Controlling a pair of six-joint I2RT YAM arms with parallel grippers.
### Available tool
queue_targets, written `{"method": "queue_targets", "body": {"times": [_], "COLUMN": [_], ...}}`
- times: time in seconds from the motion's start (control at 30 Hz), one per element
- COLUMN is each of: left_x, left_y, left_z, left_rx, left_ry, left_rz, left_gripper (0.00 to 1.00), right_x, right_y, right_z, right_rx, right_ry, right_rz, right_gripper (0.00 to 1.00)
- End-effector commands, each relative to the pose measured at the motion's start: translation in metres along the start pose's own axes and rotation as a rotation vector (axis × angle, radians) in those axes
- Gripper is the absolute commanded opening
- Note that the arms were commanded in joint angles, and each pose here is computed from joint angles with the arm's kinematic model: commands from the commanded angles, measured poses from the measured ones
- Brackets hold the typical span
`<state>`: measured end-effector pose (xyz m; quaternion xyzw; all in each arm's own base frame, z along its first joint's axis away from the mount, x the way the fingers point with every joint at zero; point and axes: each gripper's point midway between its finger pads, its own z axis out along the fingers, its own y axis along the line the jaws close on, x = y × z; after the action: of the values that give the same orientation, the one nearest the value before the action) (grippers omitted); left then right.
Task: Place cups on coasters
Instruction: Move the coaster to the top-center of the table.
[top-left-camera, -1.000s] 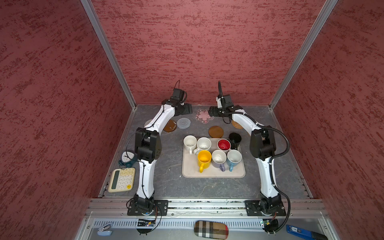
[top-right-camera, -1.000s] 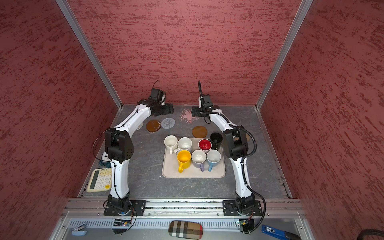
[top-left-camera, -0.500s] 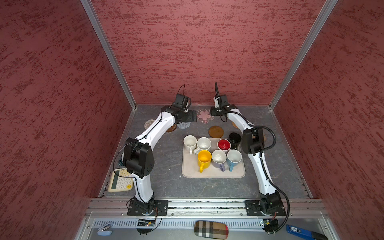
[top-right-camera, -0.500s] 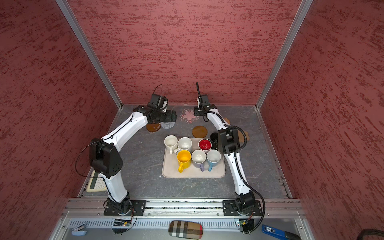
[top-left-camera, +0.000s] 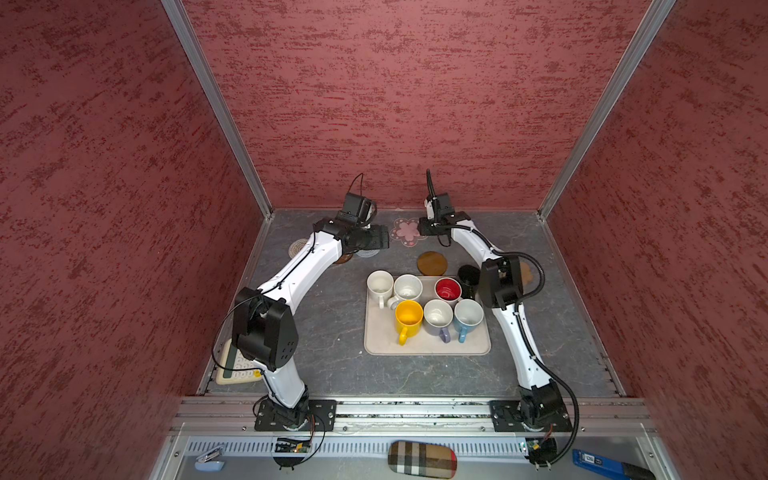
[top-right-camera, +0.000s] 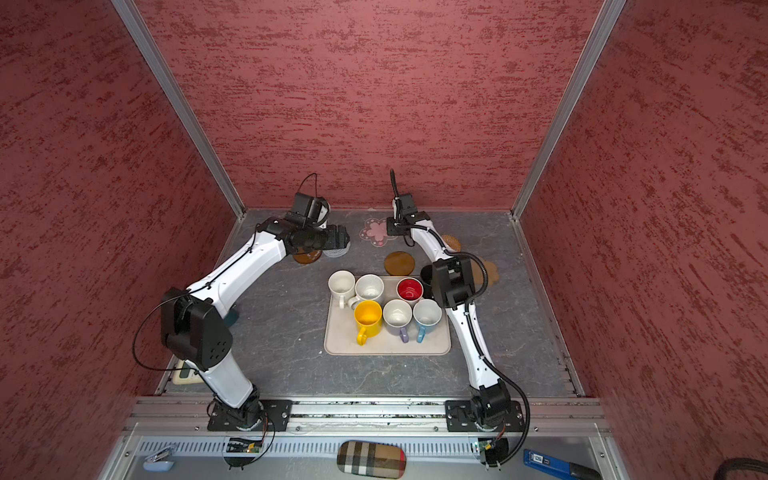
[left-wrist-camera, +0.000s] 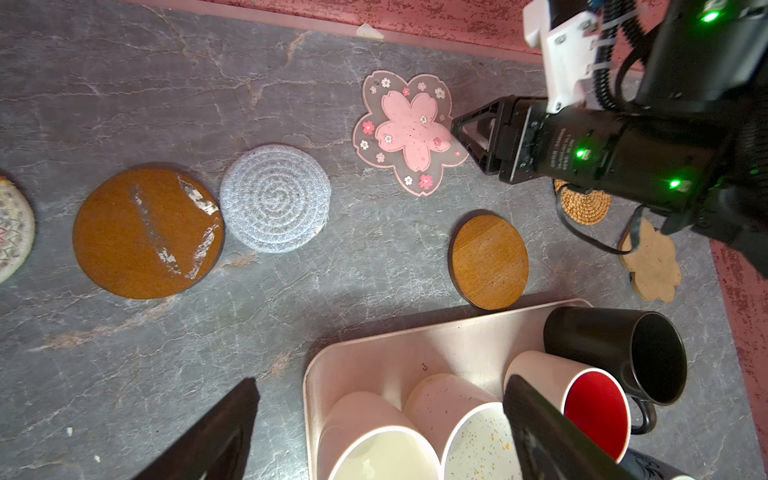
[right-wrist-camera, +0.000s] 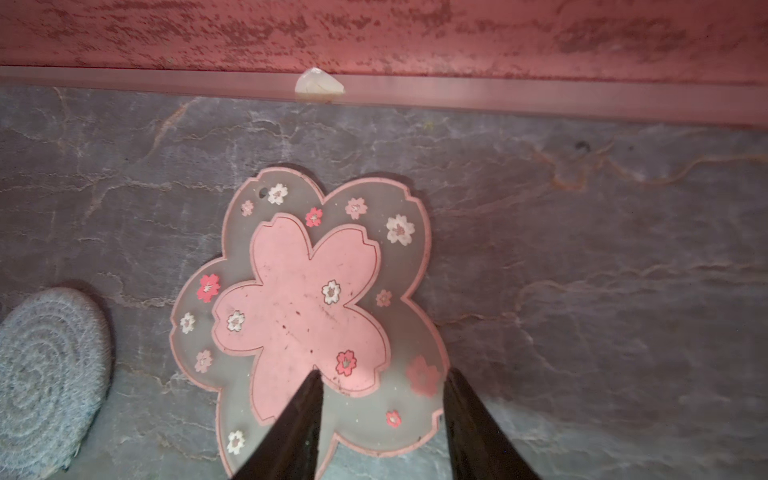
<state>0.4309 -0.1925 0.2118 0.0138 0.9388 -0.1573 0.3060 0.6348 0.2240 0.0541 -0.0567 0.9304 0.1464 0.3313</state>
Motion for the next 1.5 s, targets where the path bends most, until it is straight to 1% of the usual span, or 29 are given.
{"method": "queue_targets", "body": {"times": [0.0, 0.2, 0.37, 0.77, 0.93, 1.23, 1.37, 1.47], "left_x": [-0.002, 0.002, 0.001, -0.005, -0.008, -0.013, -0.012, -0.014], "left_y": [-0.011, -0.015, -0.015, -0.019, -0.017, -0.012, 0.003, 0.023], "left_z": [-0.001, 0.005, 0.006, 0.010, 0.015, 0.020, 0.030, 0.041], "left_rx": [0.034, 0.030, 0.024, 0.030, 0.019, 0.023, 0.021, 0.008], "left_ry": [-0.016, -0.005, -0.007, -0.015, -0.018, -0.028, -0.009, 0.015], "left_rz": [0.000, 0.003, 0.005, 0.008, 0.013, -0.003, -0.047, -0.092], "left_gripper": [0.93, 0.93, 0.93, 0.93, 0.94, 0.94, 0.94, 0.90], "right_x": [0.009, 0.024, 0.034, 0.062, 0.071, 0.087, 0.087, 0.077], "right_y": [0.002, -0.008, -0.022, -0.041, -0.044, -0.047, -0.047, -0.046], "right_z": [0.008, 0.013, 0.006, -0.009, -0.024, -0.048, -0.055, -0.058], "right_rx": [-0.012, 0.038, 0.130, 0.239, 0.254, 0.270, 0.268, 0.273], "right_ry": [0.028, 0.073, 0.121, 0.228, 0.233, 0.245, 0.224, 0.203], "right_rz": [-0.019, -0.021, -0.056, -0.097, -0.106, -0.102, -0.103, -0.110], "right_gripper": [0.44, 0.39, 0.37, 0.29, 0.25, 0.24, 0.24, 0.25]}}
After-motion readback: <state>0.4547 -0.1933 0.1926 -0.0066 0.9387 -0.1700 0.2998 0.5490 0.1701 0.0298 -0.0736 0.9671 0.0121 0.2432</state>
